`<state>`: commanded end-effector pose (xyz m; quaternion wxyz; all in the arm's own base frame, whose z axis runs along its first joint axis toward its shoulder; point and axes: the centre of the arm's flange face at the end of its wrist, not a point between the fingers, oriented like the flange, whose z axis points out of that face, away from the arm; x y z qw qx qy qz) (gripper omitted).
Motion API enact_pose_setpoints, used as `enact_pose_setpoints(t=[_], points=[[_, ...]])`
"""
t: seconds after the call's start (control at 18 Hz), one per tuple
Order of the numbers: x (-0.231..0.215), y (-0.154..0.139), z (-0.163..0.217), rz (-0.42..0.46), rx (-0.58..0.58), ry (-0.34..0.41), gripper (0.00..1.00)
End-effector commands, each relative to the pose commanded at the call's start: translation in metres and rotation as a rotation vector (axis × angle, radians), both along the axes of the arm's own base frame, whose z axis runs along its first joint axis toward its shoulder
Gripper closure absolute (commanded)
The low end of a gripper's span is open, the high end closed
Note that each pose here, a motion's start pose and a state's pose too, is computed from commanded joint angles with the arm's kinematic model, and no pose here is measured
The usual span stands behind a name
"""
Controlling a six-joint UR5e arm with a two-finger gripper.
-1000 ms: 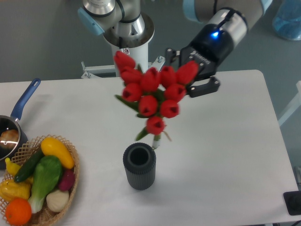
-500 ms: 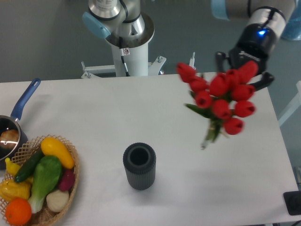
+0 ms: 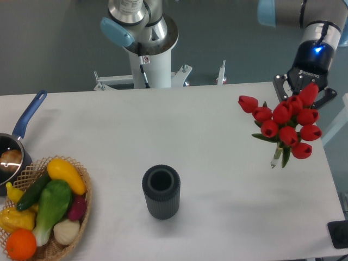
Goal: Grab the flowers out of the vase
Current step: 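Carry the tulip bunch away from the vase, holding it aloft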
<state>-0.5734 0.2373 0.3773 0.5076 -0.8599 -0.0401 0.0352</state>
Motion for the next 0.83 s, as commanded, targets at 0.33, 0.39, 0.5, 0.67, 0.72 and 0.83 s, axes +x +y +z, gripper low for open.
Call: enact_pose_setpoints(t=[0.33, 0.39, 0.5, 0.67, 0.72, 0.83], points=[[-0.009, -0.004, 0.006, 0.063, -0.306, 0.015, 1.0], [-0.01, 0.007, 0.016, 0.052, -0.365, 0.021, 1.0], [-0.008, 0.025, 0.028, 0.033, -0.456, 0.034, 1.0], [-0.005, 0.049, 0.038, 0.018, -0.578, 0.088, 0.99], [-0.003, 0.059, 0.035, 0.004, -0.631, 0.1, 1.0], [0.001, 0.066, 0.034, -0.012, -0.727, 0.093, 1.0]])
